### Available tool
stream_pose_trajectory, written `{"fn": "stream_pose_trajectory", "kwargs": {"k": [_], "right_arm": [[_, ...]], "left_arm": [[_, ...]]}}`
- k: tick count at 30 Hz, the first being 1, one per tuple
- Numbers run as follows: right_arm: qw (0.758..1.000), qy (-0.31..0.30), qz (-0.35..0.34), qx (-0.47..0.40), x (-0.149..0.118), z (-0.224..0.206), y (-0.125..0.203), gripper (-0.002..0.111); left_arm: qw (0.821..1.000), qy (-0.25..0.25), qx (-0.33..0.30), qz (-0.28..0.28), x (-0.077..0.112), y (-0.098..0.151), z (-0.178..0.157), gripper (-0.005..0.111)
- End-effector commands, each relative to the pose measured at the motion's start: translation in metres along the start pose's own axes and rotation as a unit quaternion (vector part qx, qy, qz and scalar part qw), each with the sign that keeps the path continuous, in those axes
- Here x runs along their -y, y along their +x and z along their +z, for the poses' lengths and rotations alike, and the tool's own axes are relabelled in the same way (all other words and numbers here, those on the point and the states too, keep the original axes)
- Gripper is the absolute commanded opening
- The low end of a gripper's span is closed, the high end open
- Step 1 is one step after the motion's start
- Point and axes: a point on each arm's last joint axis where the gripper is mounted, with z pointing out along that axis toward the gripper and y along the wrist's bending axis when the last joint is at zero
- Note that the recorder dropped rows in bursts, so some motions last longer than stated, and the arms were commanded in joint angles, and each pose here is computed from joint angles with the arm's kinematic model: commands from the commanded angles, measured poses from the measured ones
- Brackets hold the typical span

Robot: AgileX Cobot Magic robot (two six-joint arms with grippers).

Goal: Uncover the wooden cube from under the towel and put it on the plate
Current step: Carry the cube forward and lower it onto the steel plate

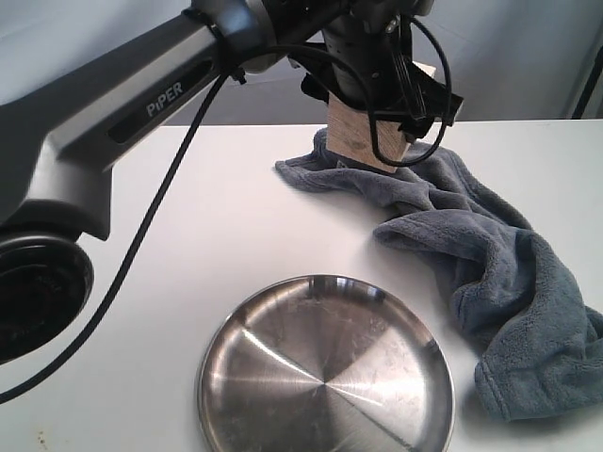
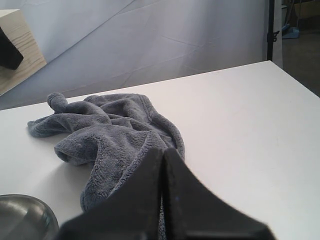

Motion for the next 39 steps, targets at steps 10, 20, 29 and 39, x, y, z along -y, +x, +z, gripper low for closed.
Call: {"fn": "stream_pose_trajectory", "kwargs": {"k": [10, 20, 29, 39], "right_arm": [[1.000, 0.000, 0.004, -0.004, 0.000, 0.000, 0.002, 0.003], [1.000, 0.000, 0.004, -0.004, 0.000, 0.000, 0.002, 0.003], [1.000, 0.000, 0.004, -0.004, 0.000, 0.000, 0.002, 0.003], [1.000, 0.000, 0.004, -0.004, 0.000, 0.000, 0.002, 0.003]], "left_arm": [[1.000, 0.017, 0.011, -0.010, 0.007, -0.002, -0.002, 0.000], [0.999, 0.018, 0.030, 0.025, 0.046, 0.003, -0.021, 0.000], [0.989, 0.136, 0.008, 0.056, 0.046, 0.013, -0.063, 0.000], [0.989, 0.146, 0.001, 0.031, 0.020, 0.131, -0.074, 0.000]]}}
